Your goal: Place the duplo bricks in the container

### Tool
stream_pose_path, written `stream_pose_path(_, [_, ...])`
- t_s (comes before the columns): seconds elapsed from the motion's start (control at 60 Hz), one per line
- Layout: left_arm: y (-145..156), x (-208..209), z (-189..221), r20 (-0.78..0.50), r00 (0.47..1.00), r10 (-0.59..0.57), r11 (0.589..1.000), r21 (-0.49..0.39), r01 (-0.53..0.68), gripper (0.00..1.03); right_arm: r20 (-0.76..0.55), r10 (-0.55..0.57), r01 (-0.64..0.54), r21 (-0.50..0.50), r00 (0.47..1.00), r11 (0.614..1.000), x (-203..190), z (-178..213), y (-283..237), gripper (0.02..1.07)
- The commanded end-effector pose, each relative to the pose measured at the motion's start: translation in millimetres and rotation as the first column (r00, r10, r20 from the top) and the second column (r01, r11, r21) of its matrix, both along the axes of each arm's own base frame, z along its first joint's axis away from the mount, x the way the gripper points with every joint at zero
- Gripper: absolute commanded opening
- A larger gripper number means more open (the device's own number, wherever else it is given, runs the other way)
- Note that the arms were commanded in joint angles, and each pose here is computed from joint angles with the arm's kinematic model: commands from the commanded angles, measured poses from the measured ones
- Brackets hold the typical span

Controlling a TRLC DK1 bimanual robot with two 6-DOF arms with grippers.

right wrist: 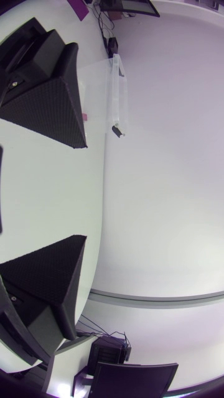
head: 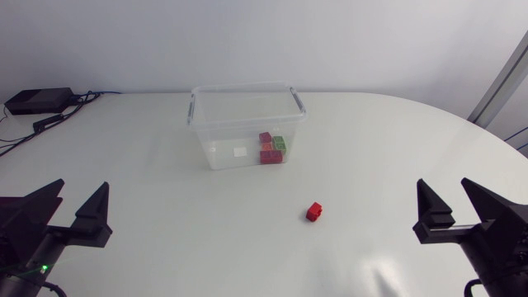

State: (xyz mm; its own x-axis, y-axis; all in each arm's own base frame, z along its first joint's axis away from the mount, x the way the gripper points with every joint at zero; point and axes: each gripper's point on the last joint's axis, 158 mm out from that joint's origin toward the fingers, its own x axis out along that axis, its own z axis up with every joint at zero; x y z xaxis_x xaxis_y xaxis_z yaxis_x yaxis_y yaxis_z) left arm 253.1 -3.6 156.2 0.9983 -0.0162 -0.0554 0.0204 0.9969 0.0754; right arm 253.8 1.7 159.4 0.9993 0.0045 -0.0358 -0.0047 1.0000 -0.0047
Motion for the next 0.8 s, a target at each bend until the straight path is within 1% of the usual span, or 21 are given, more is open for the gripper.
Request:
stream_pose_path(0.0, [1.8, 0.4, -4.0, 0.002, 1.000, 0.008, 1.000, 0.012, -0.008, 0.99, -0.021, 0.021, -0.021, -0.002, 1.000, 1.000, 0.2, -10.8, 4.9, 1.03])
stream_pose_path(0.317, [1.8, 0.4, -4.0, 0.002, 1.000, 0.008, 1.000, 0.012, -0.008, 0.99, -0.024, 0.007, -0.007, 0.003, 1.000, 1.000, 0.3, -11.1, 1.5, 1.03])
stream_pose_path(0.383, [1.8, 0.4, -4.0, 0.002, 1.000, 0.008, 1.000, 0.012, -0.008, 0.99, -0.046, 0.016, -0.016, 0.003, 0.999, 1.000, 0.6, -16.3, 3.8, 1.03])
stream_pose_path(0.483, [1.8, 0.3, -3.6, 0.004, 1.000, 0.008, 1.000, 0.012, -0.008, 0.99, -0.145, 0.054, -0.054, 0.002, 0.988, 0.999, 3.4, -39.5, 13.7, 1.03])
stream_pose_path(0.533, [1.8, 0.4, -4.4, 0.001, 1.000, 0.008, 1.000, 0.012, -0.008, 0.99, -0.180, 0.049, -0.049, 0.005, 0.983, 0.999, 4.3, -47.1, 12.9, 1.03])
stream_pose_path(0.583, [1.8, 0.4, -4.0, 0.002, 1.000, 0.008, 1.000, 0.012, -0.008, 0.99, -0.187, 0.033, -0.032, 0.009, 0.982, 0.999, 5.1, -44.6, 9.5, 1.03])
stream_pose_path(0.667, [1.8, 0.4, -4.0, 0.002, 1.000, 0.008, 1.000, 0.012, -0.008, 0.99, -0.246, 0.029, -0.020, 0.042, 0.969, 0.999, 7.4, -32.3, 9.6, 1.03])
stream_pose_path(0.717, [1.8, 0.4, -4.0, 0.002, 1.000, 0.008, 1.000, 0.012, -0.008, 0.99, -0.309, 0.039, -0.019, 0.070, 0.950, 0.997, 10.3, -28.8, 12.6, 1.03])
stream_pose_path(0.783, [1.8, 0.4, -4.0, 0.002, 1.000, 0.008, 1.000, 0.012, -0.008, 0.99, -0.399, 0.090, -0.055, 0.099, 0.913, 0.994, 11.8, -32.2, 28.7, 1.03])
